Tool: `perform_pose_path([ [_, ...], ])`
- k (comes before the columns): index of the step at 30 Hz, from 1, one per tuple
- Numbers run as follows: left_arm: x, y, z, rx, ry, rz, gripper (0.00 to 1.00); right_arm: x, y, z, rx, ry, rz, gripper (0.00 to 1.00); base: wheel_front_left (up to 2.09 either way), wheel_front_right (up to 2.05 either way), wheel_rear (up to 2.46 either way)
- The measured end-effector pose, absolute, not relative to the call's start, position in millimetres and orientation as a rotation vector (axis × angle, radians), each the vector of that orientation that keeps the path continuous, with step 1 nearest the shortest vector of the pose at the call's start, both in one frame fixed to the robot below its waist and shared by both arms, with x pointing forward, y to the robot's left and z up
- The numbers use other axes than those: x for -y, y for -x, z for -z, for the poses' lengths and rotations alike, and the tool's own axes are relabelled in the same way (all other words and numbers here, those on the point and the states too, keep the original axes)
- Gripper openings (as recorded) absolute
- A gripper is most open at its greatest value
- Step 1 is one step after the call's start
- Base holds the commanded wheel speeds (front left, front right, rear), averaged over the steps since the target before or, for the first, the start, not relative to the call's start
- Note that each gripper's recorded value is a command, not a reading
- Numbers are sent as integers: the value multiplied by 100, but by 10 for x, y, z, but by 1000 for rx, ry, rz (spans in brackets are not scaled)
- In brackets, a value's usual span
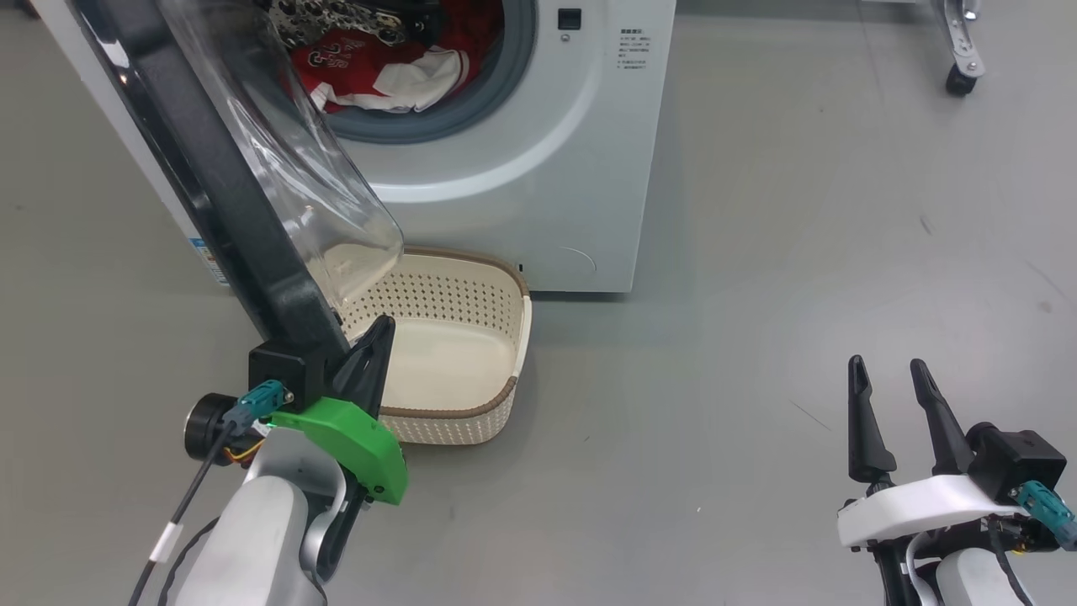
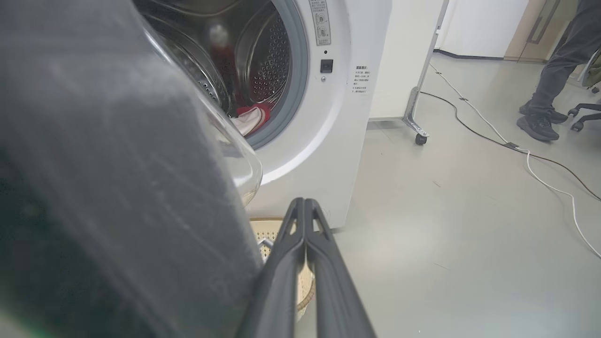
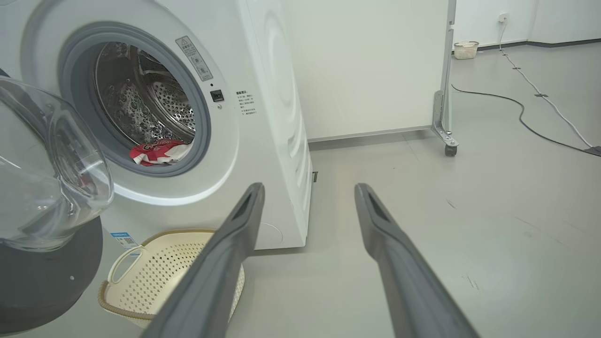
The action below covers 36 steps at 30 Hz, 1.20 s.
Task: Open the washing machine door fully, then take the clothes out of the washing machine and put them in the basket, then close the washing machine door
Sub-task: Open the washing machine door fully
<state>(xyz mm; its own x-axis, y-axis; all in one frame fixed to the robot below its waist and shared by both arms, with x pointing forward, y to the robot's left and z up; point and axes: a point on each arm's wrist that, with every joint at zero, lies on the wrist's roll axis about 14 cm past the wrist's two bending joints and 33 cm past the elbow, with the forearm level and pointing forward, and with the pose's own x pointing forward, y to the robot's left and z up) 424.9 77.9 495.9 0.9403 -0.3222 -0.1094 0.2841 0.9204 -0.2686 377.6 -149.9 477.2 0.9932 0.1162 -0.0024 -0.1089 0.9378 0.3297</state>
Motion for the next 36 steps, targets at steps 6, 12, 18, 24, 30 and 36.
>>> perform_pose_path([
  [6,-934,-4179,-4969,-145,259,272,0,1323,-3834,-4798,-21,-334,-173,100,0,0,0],
  [12,-1131,-4101,-4978,-133,265,217,0,1144,-3848,-4753,-43,-335,-225,100,0,0,0],
  [18,-1363,-4022,-4996,-116,277,149,0,942,-3900,-4764,-48,-337,-286,100,0,0,0],
  [24,-1570,-3940,-5003,-103,283,90,0,744,-3939,-4759,-57,-333,-345,100,0,0,0],
  [30,-1790,-3873,-4990,-94,298,18,0,567,-3970,-4728,-73,-334,-395,100,0,0,0],
  [36,-2059,-3842,-4934,-93,313,-78,0,419,-3977,-4641,-101,-328,-437,100,0,0,0],
])
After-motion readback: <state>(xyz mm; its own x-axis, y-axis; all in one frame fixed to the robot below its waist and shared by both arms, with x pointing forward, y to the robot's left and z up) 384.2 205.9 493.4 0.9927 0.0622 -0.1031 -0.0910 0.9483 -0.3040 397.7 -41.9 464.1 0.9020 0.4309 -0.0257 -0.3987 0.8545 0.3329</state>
